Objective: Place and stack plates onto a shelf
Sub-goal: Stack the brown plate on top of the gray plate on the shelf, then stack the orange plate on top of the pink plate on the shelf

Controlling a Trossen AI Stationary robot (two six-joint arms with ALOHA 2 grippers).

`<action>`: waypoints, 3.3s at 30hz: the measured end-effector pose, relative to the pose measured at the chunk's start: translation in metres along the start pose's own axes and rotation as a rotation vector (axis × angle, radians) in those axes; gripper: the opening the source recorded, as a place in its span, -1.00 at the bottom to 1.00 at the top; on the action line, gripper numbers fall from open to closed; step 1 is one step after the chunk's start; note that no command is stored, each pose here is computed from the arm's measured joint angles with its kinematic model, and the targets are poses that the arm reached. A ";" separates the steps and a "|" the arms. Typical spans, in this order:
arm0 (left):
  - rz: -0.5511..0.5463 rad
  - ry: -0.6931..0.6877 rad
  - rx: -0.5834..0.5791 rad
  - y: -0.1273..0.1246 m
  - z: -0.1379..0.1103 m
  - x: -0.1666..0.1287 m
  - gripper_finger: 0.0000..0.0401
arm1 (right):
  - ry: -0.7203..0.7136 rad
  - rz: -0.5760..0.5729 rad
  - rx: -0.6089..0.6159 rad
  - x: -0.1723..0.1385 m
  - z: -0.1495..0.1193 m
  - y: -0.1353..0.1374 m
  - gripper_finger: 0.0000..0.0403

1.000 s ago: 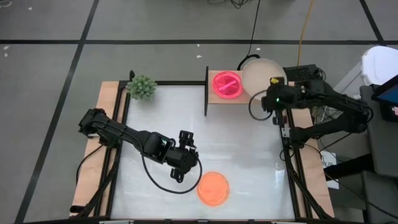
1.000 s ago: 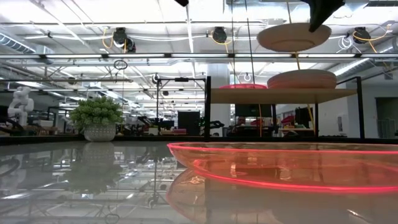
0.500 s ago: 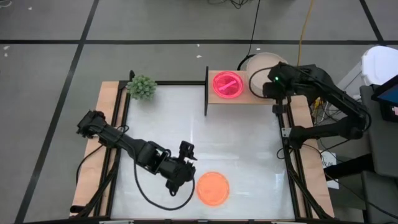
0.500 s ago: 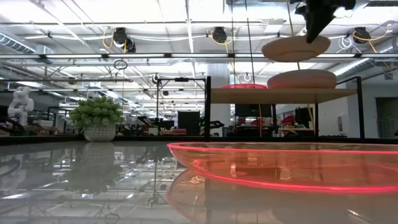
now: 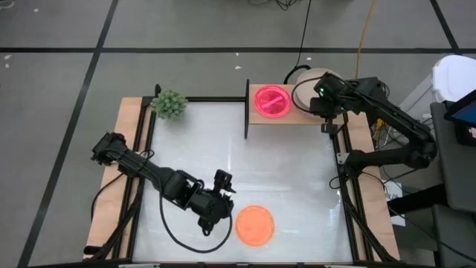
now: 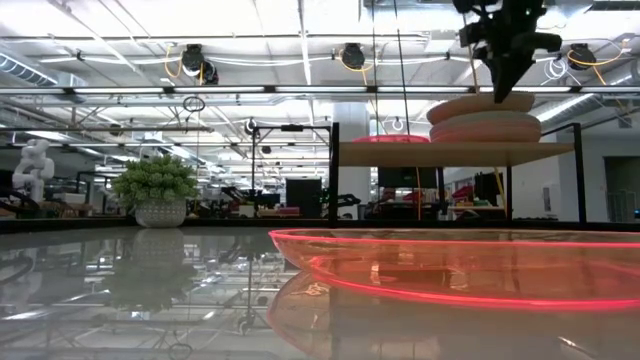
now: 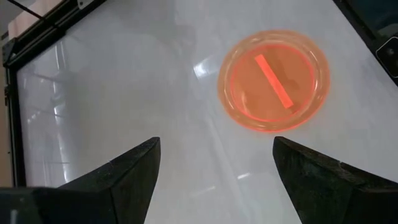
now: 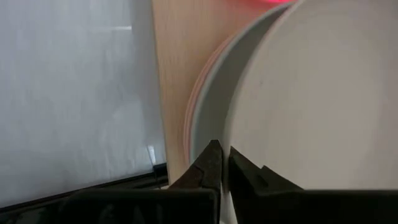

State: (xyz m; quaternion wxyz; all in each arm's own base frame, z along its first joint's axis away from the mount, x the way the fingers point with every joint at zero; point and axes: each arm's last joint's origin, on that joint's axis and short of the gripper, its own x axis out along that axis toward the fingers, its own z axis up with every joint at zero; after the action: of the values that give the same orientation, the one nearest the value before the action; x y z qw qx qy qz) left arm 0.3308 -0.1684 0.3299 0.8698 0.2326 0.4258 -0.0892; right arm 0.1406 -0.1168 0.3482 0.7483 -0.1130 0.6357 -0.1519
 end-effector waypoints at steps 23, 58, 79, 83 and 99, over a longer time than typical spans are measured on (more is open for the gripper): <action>0.001 0.004 0.002 0.000 -0.001 0.002 0.57 | 0.010 -0.001 0.017 0.029 -0.003 0.005 -0.86; 0.004 0.018 0.035 -0.013 -0.024 0.042 0.57 | -0.268 -0.010 0.131 -0.031 -0.007 0.046 -0.23; -0.041 -0.063 0.245 -0.055 -0.029 0.048 0.57 | -0.476 0.379 0.067 -0.058 0.021 0.154 -0.23; -0.044 -0.111 0.313 -0.069 -0.040 0.060 0.57 | -0.525 0.385 -0.010 -0.052 0.024 0.183 -0.23; -0.026 -0.200 0.454 -0.093 -0.070 0.097 0.20 | -0.686 0.429 -0.056 -0.020 0.024 0.234 -0.23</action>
State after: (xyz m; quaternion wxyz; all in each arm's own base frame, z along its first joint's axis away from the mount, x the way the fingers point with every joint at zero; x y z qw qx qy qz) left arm 0.3094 -0.2118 0.1866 0.8318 0.4067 0.3096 -0.2165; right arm 0.1806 0.1071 0.2858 0.9285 -0.0423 0.3620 0.0713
